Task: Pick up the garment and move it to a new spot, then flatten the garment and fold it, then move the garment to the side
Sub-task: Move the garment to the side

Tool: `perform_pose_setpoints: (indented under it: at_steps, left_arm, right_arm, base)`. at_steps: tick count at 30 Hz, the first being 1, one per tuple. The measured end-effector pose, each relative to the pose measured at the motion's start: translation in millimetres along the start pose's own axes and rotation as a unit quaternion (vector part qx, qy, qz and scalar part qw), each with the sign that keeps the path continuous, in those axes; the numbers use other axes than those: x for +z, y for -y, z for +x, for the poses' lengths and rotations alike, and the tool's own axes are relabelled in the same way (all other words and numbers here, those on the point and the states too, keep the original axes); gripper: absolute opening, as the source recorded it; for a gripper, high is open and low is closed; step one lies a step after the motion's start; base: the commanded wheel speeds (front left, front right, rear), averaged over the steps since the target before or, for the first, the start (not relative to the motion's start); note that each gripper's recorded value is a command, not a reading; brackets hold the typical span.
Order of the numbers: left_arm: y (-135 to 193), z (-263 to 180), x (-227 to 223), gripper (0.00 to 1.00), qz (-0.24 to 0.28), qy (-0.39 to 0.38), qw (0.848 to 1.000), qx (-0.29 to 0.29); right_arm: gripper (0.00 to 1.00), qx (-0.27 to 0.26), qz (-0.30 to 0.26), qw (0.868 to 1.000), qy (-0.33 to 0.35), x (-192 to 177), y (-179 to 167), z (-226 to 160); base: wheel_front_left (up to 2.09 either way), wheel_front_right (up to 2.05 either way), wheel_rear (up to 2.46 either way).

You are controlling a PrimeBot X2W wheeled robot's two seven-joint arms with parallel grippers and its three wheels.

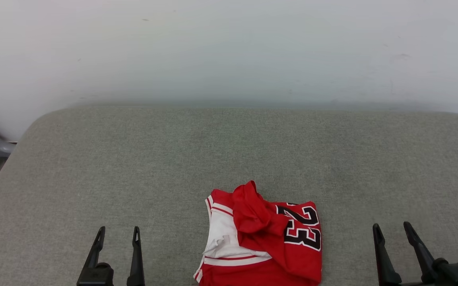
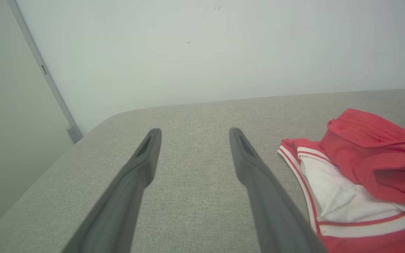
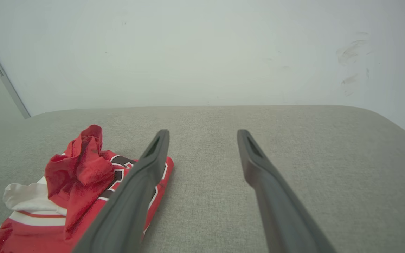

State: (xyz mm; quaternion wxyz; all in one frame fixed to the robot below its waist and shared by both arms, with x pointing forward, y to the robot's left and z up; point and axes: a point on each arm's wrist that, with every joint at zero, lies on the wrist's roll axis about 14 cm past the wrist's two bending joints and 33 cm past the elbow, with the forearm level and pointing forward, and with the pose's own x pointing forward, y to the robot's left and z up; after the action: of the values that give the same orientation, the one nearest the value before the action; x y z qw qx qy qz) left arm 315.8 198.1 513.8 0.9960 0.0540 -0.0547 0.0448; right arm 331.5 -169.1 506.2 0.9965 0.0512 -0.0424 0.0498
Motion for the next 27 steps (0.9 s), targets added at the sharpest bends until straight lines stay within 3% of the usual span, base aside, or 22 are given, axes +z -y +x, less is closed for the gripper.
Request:
perform_pose_setpoints:
  at_steps: [5,12,15,19,22,25,27]
  left_arm:
    - [-1.4,-0.9,-1.9,1.00,0.000,-0.003,1.000,0.003]
    - [-1.0,0.4,-5.2,1.00,0.000,-0.009,1.000,0.004]
    - [-0.5,2.5,-6.0,1.00,-0.001,-0.010,1.000,0.005]
    - [2.0,3.7,-7.6,1.00,-0.002,-0.013,1.000,0.001]
    - [1.8,5.5,-8.4,1.00,-0.003,-0.015,1.000,0.002]
    - [1.6,8.2,-9.7,1.00,-0.003,-0.017,1.000,0.003]
    - [2.2,10.5,-9.7,1.00,-0.003,-0.017,1.000,0.003]
  right_arm:
    - [1.00,0.000,-0.005,1.000,0.024,14.6,1.7,13.3]
    - [1.00,0.003,-0.035,0.993,0.112,83.6,24.8,56.7]
    - [1.00,0.021,-0.045,0.992,0.114,105.0,25.3,77.3]
    - [1.00,0.072,-0.037,0.996,0.025,95.3,9.9,100.3]
    - [1.00,0.104,-0.015,0.992,-0.075,72.5,2.2,107.5]
    - [1.00,0.122,0.009,0.977,-0.176,47.6,1.3,108.2]
    - [1.00,0.135,0.034,0.958,-0.249,23.5,-3.9,101.5]
  base:
    - [0.00,0.00,0.00]
    - [0.00,0.00,0.00]
    - [0.00,0.00,0.00]
    - [0.00,0.00,0.00]
    - [0.00,0.00,0.00]
    - [0.00,0.00,0.00]
    - [0.00,0.00,0.00]
